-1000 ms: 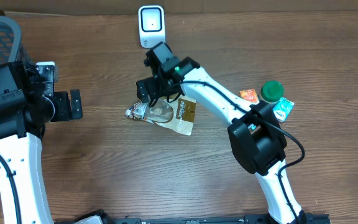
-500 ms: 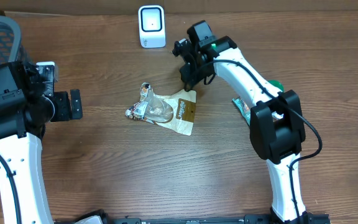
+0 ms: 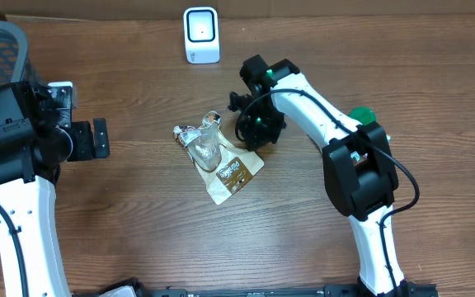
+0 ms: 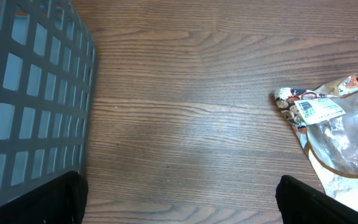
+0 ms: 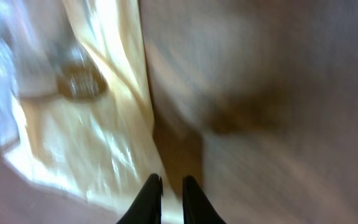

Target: Scan the item barcode

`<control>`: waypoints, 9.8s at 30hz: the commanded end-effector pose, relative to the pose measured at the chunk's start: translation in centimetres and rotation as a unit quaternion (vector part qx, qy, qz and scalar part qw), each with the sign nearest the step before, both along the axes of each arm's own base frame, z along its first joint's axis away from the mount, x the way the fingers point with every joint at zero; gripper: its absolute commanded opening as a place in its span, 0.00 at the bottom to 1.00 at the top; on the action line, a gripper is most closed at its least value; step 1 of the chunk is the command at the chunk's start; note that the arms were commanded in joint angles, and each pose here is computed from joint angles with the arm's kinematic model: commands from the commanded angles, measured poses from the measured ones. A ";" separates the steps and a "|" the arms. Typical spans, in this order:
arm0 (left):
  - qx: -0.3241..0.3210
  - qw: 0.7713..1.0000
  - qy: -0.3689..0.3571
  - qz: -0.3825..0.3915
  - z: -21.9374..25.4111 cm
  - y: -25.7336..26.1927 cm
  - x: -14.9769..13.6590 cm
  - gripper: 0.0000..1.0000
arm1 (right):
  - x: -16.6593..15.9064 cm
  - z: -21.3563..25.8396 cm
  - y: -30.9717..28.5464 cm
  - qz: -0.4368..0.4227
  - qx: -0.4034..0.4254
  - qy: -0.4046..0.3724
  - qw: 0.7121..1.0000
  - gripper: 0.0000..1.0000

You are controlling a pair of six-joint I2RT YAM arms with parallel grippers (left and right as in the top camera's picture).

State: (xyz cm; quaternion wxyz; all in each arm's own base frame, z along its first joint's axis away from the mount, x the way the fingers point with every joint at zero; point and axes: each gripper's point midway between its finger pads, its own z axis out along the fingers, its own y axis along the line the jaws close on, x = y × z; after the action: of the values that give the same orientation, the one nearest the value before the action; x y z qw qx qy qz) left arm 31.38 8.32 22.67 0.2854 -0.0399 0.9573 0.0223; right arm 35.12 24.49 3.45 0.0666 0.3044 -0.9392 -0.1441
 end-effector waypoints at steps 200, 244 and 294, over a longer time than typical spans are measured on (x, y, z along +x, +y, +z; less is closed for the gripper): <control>0.000 1.000 -0.008 0.006 0.6 0.1 0.2 1.00 | 8.1 27.6 -2.9 -0.269 0.206 -0.287 0.896 0.04; 0.000 1.000 -0.008 0.006 0.5 0.1 0.2 1.00 | 25.5 7.3 -7.9 -0.388 0.253 -0.215 0.860 0.99; -0.001 1.000 -0.007 0.006 0.5 0.1 0.2 1.00 | 24.4 -4.2 -1.4 -0.343 0.331 -0.110 0.872 0.04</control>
State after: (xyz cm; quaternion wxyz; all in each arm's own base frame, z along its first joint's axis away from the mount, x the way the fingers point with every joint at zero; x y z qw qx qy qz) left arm 31.39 8.32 22.68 0.2856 -0.0399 0.9573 0.0224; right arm 60.94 23.93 1.39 -0.2418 -0.0052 -0.8758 -0.4177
